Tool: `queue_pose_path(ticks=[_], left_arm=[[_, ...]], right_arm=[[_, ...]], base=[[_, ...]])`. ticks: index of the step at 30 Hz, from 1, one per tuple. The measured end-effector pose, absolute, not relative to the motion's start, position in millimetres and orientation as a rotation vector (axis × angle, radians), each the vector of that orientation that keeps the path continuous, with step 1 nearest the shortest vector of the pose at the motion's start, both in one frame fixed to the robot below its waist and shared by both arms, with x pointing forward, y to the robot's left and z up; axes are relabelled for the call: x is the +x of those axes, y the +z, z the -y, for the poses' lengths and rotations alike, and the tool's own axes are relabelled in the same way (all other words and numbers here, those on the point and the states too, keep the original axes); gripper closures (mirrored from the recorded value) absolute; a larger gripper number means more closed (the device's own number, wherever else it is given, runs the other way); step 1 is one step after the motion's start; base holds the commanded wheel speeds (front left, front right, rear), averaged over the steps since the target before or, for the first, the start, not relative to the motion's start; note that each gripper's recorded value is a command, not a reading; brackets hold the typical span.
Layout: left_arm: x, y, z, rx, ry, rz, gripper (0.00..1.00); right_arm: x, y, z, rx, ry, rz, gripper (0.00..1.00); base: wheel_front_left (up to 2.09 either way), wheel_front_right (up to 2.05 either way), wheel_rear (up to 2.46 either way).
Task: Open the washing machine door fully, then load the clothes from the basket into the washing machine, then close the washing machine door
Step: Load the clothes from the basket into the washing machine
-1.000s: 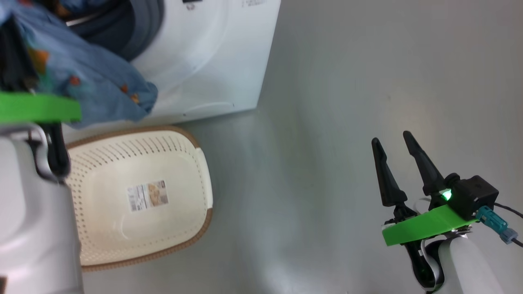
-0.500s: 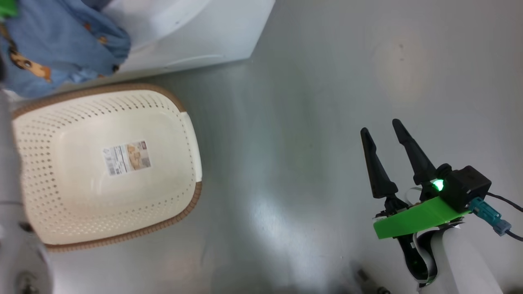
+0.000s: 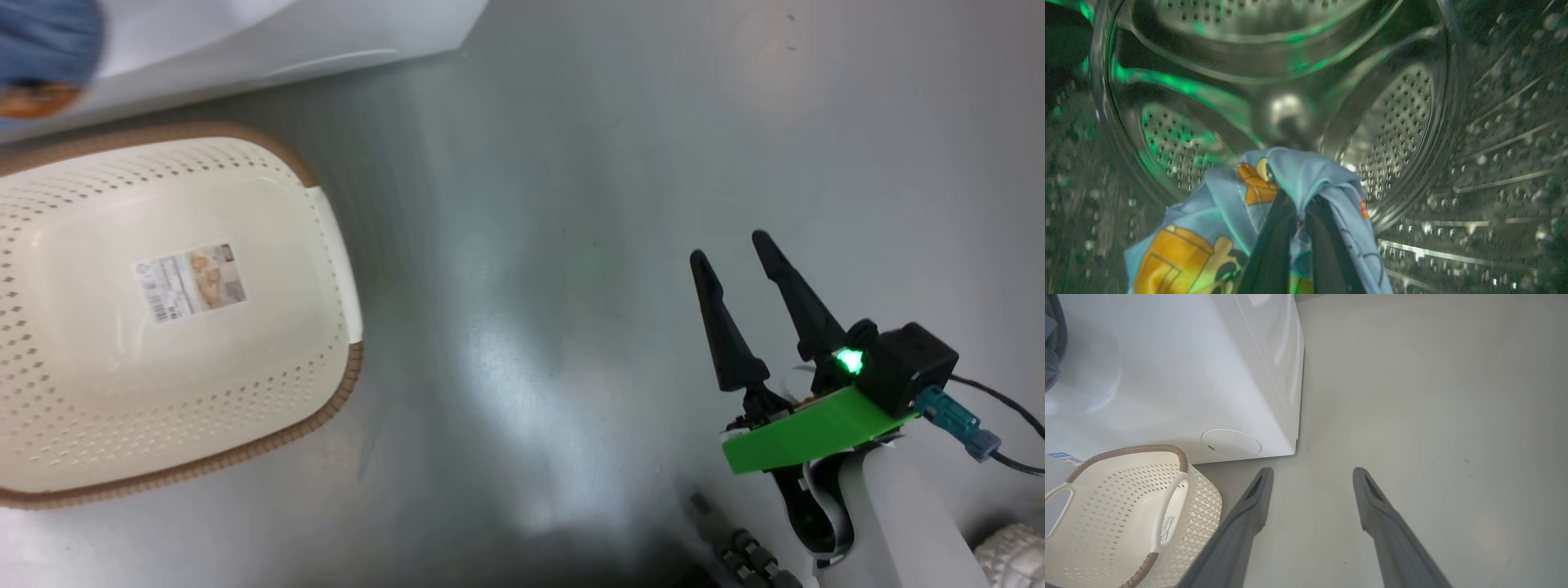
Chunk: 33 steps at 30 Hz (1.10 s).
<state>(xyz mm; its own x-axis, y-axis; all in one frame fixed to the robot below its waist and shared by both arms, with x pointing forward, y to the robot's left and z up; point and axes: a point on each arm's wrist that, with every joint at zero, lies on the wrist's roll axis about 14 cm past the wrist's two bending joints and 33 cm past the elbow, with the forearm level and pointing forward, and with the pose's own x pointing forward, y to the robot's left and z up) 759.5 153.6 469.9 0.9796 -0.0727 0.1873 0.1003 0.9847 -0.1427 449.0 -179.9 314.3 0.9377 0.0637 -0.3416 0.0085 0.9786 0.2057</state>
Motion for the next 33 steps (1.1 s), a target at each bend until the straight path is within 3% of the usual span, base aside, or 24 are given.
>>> queue_pose_path(ticks=[4,7,8,9,10,11,23,33], left_arm=[[759.1,508.9,-149.6,-0.126,-0.094,0.340,1.00],[756.5,487.2,-145.6,-0.131,-0.096,0.299,1.00],[755.1,473.3,-144.4,-0.135,-0.095,0.260,0.95],[753.7,457.8,-143.6,-0.148,-0.089,0.213,0.35],[751.6,446.5,-142.4,-0.157,-0.088,0.177,0.35],[750.1,440.5,-141.3,-0.160,-0.087,0.156,0.00],[742.2,452.0,-147.5,-0.170,-0.083,0.144,0.00],[709.4,457.3,-143.7,-0.215,-0.104,0.151,0.00]], right_arm=[[450.3,312.8,185.3,0.199,0.015,-0.355,0.00],[449.1,310.2,188.3,0.195,0.007,-0.363,0.00],[448.9,309.8,188.6,0.197,0.005,-0.365,0.00],[448.8,310.0,188.5,0.199,0.004,-0.365,0.00],[449.1,311.0,188.1,0.200,0.005,-0.363,0.00],[449.5,311.8,187.5,0.201,0.007,-0.360,0.00],[460.4,324.2,183.8,0.213,0.016,-0.314,0.00],[467.8,340.4,177.2,0.228,0.034,-0.268,0.00]], base=[[0.00,0.00,0.00],[0.00,0.00,0.00],[0.00,0.00,0.00],[0.00,0.00,0.00],[0.00,0.00,0.00],[0.00,0.00,0.00],[0.00,0.00,0.00],[0.00,0.00,0.00]])
